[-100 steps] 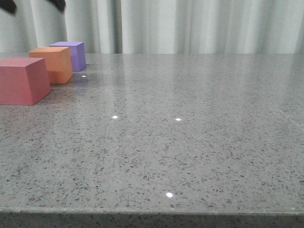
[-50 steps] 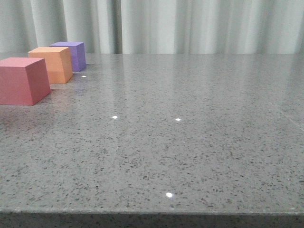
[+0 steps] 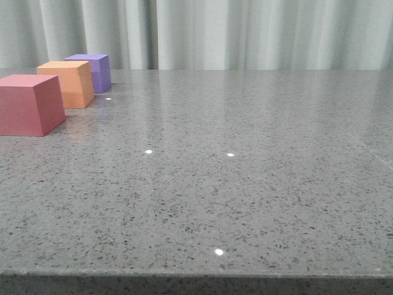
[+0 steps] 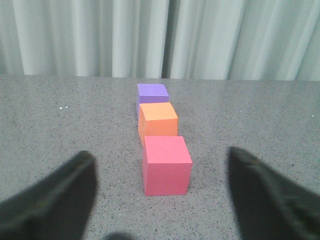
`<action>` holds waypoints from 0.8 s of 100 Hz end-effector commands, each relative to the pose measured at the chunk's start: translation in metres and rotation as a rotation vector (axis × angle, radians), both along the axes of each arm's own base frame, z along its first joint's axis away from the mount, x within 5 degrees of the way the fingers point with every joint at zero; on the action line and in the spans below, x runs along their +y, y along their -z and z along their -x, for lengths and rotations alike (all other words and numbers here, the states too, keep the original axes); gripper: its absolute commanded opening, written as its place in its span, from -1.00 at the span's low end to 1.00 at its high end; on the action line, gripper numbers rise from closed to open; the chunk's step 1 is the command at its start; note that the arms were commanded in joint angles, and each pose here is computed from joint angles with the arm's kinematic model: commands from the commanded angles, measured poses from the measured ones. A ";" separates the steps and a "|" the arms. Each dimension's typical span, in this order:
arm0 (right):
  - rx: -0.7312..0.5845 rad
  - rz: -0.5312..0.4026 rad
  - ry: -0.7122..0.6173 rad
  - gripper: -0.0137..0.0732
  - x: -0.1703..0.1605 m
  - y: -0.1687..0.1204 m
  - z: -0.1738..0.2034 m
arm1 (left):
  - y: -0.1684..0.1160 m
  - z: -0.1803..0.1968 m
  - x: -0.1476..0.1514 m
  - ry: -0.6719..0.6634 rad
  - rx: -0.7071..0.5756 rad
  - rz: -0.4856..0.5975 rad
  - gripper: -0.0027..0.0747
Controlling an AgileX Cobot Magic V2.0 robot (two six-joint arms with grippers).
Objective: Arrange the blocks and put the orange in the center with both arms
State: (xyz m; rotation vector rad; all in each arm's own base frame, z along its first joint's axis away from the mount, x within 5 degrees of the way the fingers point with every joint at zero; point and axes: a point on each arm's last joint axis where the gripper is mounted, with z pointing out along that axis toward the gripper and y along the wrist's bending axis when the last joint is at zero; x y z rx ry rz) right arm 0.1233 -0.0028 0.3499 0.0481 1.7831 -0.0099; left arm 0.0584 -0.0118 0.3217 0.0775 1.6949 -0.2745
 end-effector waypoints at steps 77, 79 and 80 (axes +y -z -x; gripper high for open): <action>-0.102 0.028 -0.003 -0.84 0.000 -0.016 0.001 | -0.010 0.012 0.003 0.007 -0.140 0.032 -0.98; -0.102 0.028 -0.003 -0.84 0.000 -0.016 0.001 | -0.010 0.012 0.003 0.007 -0.140 0.032 -0.98; -0.102 0.028 -0.003 -0.84 0.000 -0.016 0.001 | -0.010 0.012 0.003 0.007 -0.140 0.032 -0.98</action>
